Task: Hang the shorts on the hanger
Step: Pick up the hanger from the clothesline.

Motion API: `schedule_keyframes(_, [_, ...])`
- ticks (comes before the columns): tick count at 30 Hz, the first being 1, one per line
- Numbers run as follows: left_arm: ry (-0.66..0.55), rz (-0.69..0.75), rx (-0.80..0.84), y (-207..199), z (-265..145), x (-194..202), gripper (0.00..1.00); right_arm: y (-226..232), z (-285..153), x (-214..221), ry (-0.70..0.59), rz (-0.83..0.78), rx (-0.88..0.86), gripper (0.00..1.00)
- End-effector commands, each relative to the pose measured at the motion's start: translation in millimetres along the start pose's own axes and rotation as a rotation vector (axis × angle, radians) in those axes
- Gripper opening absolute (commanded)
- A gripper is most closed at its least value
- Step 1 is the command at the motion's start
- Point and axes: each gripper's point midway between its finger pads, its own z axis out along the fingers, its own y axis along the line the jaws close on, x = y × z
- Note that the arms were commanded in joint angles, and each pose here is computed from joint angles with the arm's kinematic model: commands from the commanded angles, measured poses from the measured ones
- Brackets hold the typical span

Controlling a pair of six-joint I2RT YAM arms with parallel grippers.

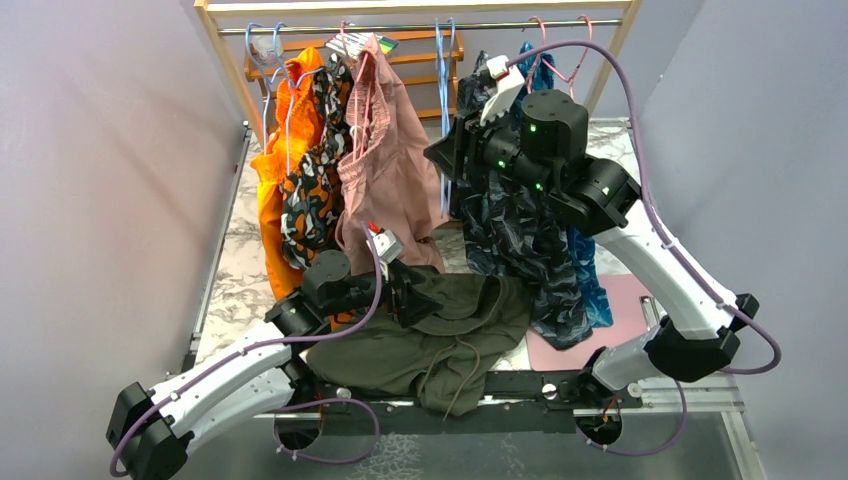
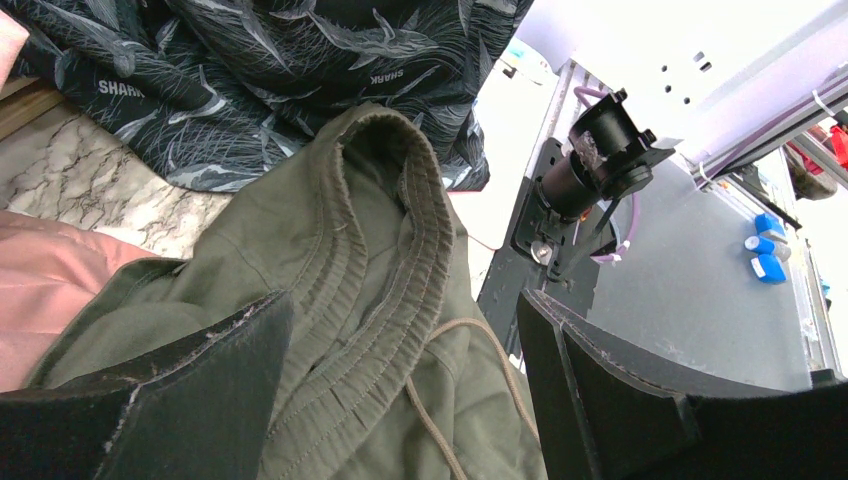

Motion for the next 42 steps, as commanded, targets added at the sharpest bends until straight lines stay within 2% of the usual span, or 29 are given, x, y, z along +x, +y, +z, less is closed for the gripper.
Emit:
schedule_keyframes(1, [-0.018,0.016,0.025,-5.0,-2.5,-4.2,0.84,-6.3,1.2,-3.3,-0.01,0.011,0.049,0.5])
schedule_keyframes(5, [-0.019,0.017,0.025,-5.0,-2.6,-4.3,0.84,-16.3,3.5,0.4,-0.001,0.006,0.103,0.5])
schedule_keyframes(22, [-0.021,0.015,0.029,-6.2,-3.3,-5.0,0.84,-24.7,20.0,18.9,0.039,-0.01,0.133,0.49])
schedule_keyframes(32, [-0.021,0.015,0.032,-7.1,-3.7,-4.9,0.84,-37.8,23.7,19.0,0.035,-0.026,0.2,0.39])
schedule_keyframes(42, [-0.038,0.018,0.03,-7.5,-3.8,-9.3,0.86,-49.8,5.0,18.6,0.027,-0.056,0.26,0.23])
